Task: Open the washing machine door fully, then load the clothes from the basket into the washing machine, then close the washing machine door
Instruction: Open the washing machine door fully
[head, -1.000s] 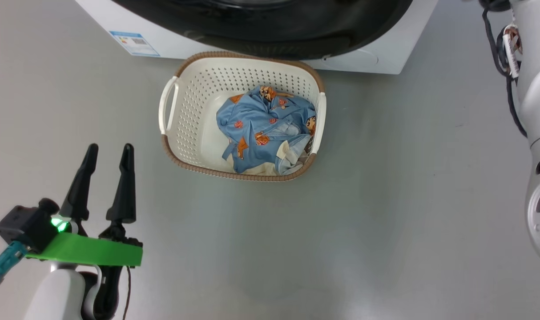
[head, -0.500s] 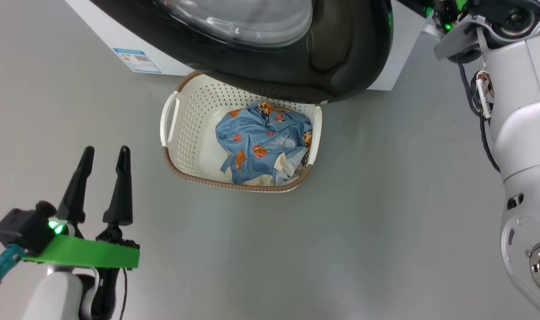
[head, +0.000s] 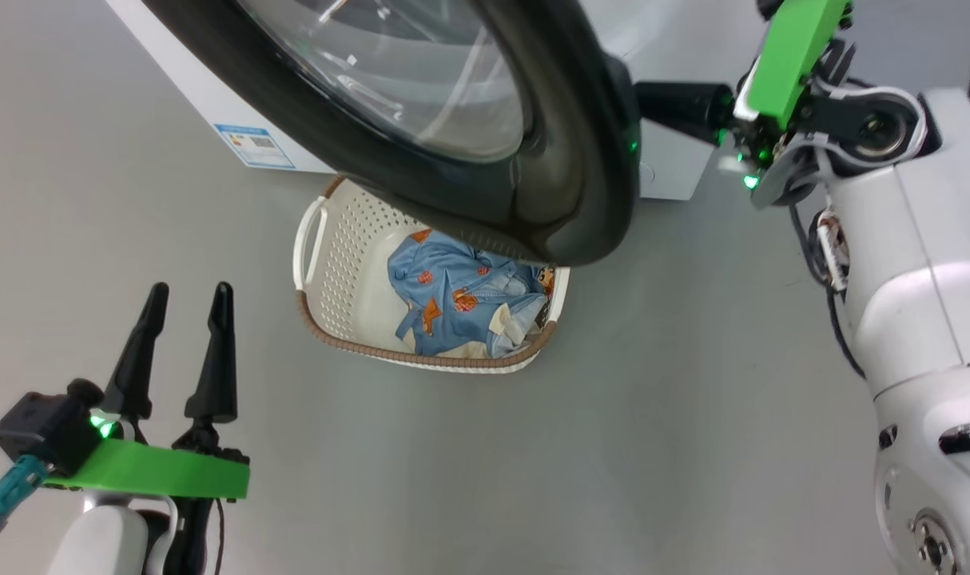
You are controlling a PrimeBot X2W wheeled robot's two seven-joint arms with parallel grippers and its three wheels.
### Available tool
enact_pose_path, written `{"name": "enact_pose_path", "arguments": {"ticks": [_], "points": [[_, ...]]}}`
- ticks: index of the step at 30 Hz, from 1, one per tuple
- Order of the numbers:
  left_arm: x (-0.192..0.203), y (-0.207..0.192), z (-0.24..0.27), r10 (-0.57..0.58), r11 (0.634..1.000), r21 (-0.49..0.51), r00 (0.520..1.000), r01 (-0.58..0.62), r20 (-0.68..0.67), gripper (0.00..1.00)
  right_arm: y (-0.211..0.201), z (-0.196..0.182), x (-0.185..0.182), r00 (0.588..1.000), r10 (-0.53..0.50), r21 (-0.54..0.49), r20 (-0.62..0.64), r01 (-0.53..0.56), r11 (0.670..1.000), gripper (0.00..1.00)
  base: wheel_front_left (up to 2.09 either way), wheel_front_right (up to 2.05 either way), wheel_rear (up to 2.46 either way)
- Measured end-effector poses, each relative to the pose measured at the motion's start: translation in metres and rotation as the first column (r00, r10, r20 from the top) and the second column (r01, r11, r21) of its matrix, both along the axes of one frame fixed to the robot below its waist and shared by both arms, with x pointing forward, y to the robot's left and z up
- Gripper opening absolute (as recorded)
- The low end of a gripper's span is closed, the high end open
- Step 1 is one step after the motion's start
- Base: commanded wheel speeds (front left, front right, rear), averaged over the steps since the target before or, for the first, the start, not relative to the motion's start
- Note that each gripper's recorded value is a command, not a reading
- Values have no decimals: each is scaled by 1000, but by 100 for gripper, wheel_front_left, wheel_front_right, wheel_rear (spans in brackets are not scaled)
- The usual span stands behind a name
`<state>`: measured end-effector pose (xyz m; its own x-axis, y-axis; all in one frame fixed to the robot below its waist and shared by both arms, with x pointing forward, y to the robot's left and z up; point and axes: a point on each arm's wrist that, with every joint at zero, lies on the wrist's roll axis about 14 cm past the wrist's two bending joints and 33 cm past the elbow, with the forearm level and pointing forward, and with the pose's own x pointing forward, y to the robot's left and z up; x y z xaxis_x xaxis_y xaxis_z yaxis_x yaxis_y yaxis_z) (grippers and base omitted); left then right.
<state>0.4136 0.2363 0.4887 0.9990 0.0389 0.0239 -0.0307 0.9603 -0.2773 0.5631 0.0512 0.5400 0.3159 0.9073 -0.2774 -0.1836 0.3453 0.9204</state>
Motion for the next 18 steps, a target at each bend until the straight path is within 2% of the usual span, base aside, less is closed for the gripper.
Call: {"name": "enact_pose_path", "arguments": {"ticks": [9,18], "points": [[-10,0,7,3,1000,7,1000,-3,15,100,22,-6,-50,988,155,22,-17,-155,988,0,0,0,0],[-20,4,15,14,1000,22,999,-15,33,100,46,-26,-104,956,290,17,-52,-289,957,0,0,0,0]]}}
